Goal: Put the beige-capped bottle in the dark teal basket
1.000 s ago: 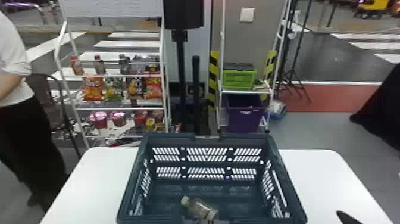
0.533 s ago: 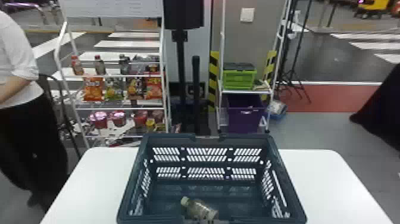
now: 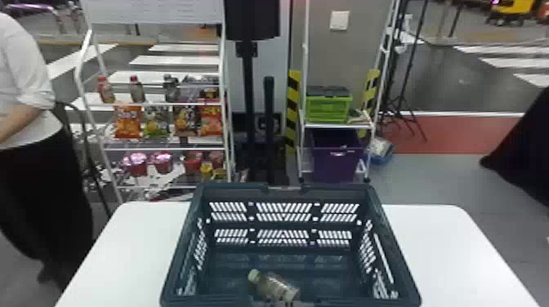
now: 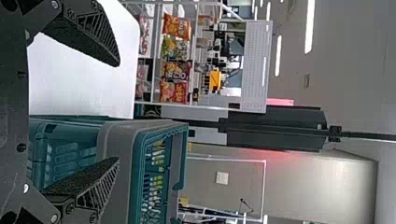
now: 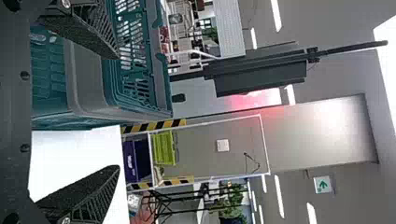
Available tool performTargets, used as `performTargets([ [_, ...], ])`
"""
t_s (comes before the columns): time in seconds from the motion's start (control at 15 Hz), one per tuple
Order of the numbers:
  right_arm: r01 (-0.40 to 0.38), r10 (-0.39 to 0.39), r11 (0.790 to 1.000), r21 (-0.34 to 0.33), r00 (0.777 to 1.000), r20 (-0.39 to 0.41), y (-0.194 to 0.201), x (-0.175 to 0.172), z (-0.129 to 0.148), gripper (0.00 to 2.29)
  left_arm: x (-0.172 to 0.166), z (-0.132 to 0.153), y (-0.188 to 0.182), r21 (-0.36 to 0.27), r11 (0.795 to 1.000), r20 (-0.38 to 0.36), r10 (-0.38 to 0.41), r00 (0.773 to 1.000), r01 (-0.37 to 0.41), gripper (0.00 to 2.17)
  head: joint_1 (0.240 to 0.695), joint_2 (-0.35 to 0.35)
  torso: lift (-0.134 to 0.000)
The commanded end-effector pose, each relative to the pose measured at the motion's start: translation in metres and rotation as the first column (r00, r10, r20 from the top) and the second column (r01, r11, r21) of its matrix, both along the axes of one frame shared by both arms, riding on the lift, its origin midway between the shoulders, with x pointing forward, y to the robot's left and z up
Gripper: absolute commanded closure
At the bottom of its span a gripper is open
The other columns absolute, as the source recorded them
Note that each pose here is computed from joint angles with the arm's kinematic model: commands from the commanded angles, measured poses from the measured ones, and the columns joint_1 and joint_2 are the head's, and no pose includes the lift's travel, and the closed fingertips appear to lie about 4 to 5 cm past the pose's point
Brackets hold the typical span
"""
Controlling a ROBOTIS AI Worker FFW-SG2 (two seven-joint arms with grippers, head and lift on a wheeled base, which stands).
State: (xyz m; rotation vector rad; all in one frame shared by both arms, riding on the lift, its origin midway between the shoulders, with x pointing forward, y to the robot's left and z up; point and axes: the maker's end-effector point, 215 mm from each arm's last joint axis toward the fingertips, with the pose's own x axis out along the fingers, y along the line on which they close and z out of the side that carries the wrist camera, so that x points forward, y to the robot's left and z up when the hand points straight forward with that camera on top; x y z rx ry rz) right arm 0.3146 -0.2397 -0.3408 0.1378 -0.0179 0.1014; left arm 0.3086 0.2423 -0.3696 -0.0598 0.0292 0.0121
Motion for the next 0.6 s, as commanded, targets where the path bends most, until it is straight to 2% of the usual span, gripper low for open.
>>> performTargets([
  [0.0, 0.000, 0.000, 1.000, -0.002, 1.000, -0.004, 0.0004, -0.0008, -0.0018, 0.05, -0.0004, 0.0004, -0.0008, 0.000, 1.000, 0.000, -0.002, 1.000, 0.002, 0.17, 0.499, 0.000, 0.000],
  [0.53, 0.002, -0.002, 1.000, -0.005, 1.000, -0.014, -0.0014, -0.0027, -0.0067, 0.05, -0.0004, 0.0011, -0.0018, 0.000, 1.000, 0.002, -0.003, 1.000, 0.003, 0.17, 0.499, 0.000, 0.000],
])
